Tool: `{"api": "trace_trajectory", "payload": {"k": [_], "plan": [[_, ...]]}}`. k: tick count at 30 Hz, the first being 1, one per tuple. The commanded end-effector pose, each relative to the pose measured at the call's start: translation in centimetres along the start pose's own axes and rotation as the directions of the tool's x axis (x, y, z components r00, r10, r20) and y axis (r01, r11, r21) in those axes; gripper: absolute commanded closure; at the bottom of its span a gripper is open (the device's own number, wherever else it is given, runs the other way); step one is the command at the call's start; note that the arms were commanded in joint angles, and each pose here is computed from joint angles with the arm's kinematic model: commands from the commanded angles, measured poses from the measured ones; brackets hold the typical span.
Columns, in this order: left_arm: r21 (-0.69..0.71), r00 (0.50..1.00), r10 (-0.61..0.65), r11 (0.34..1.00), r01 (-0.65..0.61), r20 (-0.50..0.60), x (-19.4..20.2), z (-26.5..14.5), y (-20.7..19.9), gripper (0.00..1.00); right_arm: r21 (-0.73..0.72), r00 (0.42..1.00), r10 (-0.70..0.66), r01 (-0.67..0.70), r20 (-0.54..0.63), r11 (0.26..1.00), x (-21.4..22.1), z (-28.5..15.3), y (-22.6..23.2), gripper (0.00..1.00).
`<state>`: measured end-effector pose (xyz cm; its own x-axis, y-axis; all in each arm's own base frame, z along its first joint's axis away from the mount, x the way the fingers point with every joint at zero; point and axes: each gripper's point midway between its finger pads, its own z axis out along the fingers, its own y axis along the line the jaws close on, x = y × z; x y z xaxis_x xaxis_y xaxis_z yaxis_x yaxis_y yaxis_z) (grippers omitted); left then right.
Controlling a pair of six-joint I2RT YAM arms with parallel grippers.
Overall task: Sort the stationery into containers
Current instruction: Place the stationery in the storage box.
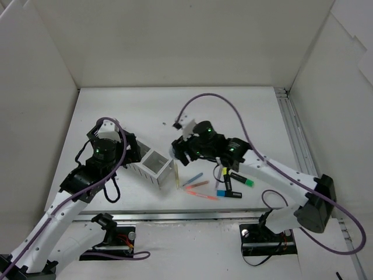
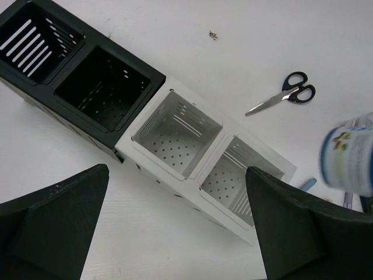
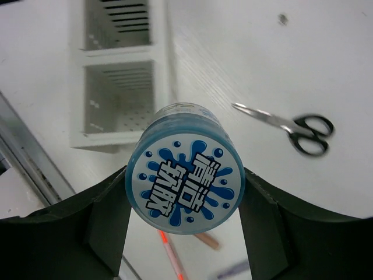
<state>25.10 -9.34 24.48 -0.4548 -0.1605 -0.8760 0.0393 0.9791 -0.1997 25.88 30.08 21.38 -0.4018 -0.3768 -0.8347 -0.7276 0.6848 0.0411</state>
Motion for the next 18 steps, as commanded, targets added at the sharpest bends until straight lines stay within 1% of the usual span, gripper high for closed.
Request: {"api": "trace_trajectory", "payload": {"k": [1,3,4,9,13,18], "plan": [[-0.04,0.998,-0.058,0.997,0.06,0.035,-0.9,-0.7,0.7,0.0,-0.14,0.979,-0.175,0.189,0.106,0.972,-4.2,2.8,5.1,0.81],[-0.036,0.997,-0.069,0.997,0.07,0.046,-0.9,-1.1,0.9,0.01,-0.152,0.975,-0.183,0.201,0.124,0.968,-5.6,3.7,6.3,0.81],[-0.038,0.996,-0.071,0.997,0.073,0.046,-0.7,-1.1,1.0,0.01,-0.163,0.977,-0.188,0.202,0.099,0.966,-5.0,4.8,6.8,0.81],[-0.041,0.995,-0.081,0.996,0.084,0.058,-0.5,-1.6,1.5,0.01,-0.144,0.977,-0.19,0.202,0.095,0.969,-5.8,6.6,7.6,0.8],[-0.04,0.994,-0.089,0.995,0.092,0.062,-0.4,-1.8,1.6,0.01,-0.131,0.975,-0.212,0.219,0.065,0.967,-4.8,7.9,8.8,0.78],[-0.046,0.994,-0.089,0.995,0.092,0.061,-0.3,-1.7,1.7,0.01,-0.097,0.977,-0.208,0.211,0.041,0.973,-4.1,8.1,8.6,0.77]]}}
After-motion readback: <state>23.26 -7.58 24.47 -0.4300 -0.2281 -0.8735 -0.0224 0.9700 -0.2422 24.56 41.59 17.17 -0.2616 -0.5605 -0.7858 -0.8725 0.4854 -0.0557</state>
